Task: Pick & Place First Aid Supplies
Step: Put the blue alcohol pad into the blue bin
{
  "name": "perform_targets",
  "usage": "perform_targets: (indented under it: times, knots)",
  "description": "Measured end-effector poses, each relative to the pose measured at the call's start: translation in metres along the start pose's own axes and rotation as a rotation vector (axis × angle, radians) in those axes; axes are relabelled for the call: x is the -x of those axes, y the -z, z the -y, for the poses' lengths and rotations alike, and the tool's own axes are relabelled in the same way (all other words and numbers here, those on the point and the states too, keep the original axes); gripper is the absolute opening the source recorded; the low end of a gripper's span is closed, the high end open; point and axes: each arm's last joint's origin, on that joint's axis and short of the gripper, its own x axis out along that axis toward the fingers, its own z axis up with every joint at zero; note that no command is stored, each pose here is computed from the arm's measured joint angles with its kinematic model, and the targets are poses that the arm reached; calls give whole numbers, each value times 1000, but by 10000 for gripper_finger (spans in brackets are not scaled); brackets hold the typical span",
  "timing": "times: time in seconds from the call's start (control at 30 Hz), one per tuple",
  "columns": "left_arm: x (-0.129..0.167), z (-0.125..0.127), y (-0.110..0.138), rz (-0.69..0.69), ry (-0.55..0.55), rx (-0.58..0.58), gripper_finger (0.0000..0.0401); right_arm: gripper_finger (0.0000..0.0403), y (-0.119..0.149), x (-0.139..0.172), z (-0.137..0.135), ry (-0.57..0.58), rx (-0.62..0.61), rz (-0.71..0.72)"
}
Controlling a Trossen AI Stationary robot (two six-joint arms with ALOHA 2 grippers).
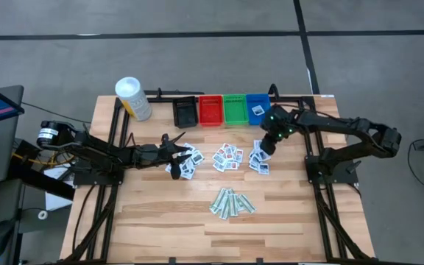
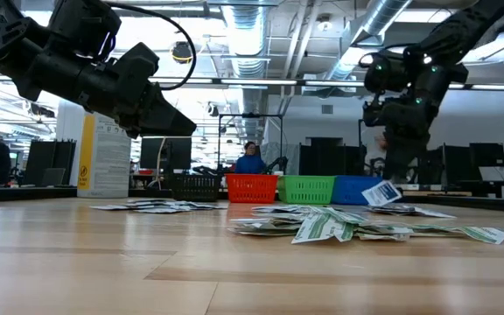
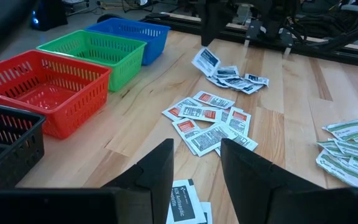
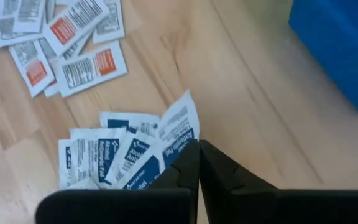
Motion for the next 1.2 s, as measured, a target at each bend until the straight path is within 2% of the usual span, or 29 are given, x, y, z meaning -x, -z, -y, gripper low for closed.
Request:
perform_targets:
  times: [0.3, 0.6, 1.0, 1.2]
  knots:
    - [0, 0, 0, 0, 0, 0, 134, 0, -14, 13, 4, 15, 14, 21]
    - [0, 0, 0, 0, 0, 0, 134, 7, -15, 14, 2, 13, 49, 10]
    - [0, 0, 0, 0, 0, 0, 134, 118, -13, 10, -24, -31, 208, 1]
    - [0, 0, 0, 0, 0, 0, 134, 167, -13, 8, -37, 37, 288, 15]
